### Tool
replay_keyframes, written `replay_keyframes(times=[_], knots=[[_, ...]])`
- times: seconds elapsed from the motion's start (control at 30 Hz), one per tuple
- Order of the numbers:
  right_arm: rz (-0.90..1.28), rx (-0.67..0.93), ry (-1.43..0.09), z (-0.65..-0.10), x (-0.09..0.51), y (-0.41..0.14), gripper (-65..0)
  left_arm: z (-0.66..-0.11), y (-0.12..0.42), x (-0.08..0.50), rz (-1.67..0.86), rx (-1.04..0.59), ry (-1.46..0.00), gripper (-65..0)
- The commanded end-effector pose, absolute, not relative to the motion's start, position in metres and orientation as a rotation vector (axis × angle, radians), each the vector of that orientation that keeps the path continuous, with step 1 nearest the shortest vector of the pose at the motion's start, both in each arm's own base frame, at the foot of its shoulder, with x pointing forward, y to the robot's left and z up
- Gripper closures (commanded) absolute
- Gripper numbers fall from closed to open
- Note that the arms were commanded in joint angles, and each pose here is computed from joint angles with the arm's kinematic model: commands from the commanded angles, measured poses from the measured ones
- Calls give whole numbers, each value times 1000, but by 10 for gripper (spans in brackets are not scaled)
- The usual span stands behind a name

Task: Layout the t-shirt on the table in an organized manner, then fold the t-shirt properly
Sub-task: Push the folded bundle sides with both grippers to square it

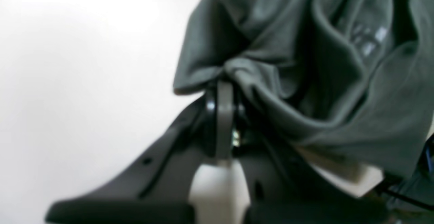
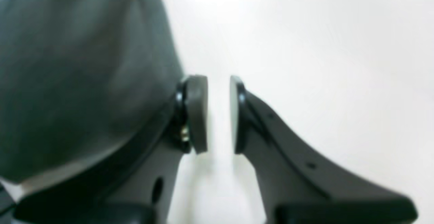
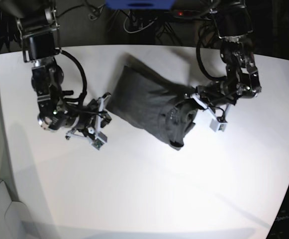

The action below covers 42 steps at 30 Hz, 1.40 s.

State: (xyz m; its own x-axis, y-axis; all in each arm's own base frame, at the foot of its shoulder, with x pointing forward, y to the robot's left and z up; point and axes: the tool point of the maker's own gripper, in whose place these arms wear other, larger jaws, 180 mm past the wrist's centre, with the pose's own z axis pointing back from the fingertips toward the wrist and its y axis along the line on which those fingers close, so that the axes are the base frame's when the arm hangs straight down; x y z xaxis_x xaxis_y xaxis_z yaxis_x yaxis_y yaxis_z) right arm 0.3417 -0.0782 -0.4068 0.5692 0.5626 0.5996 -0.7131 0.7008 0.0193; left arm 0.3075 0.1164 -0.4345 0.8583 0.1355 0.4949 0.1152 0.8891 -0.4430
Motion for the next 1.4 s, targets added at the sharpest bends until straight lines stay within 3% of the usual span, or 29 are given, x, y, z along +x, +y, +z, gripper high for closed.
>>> replay_keyframes(times=[0.0, 0.37, 0.87, 1.17, 1.37], knots=[[758, 279, -653, -394, 356, -78, -100, -437, 122, 310, 3, -445, -524, -4], [738, 312, -587, -421, 327, -79, -100, -432, 112, 358, 52, -504, -594, -4], [755, 438, -627, -412, 259, -22, -100, -417, 27, 401, -3, -650, -704, -4], [764, 406, -630, -412, 264, -35, -100, -393, 32, 413, -30, -637, -771, -4], [782, 357, -642, -406, 278, -51, -99, -388, 63, 405, -14, -606, -774, -4]])
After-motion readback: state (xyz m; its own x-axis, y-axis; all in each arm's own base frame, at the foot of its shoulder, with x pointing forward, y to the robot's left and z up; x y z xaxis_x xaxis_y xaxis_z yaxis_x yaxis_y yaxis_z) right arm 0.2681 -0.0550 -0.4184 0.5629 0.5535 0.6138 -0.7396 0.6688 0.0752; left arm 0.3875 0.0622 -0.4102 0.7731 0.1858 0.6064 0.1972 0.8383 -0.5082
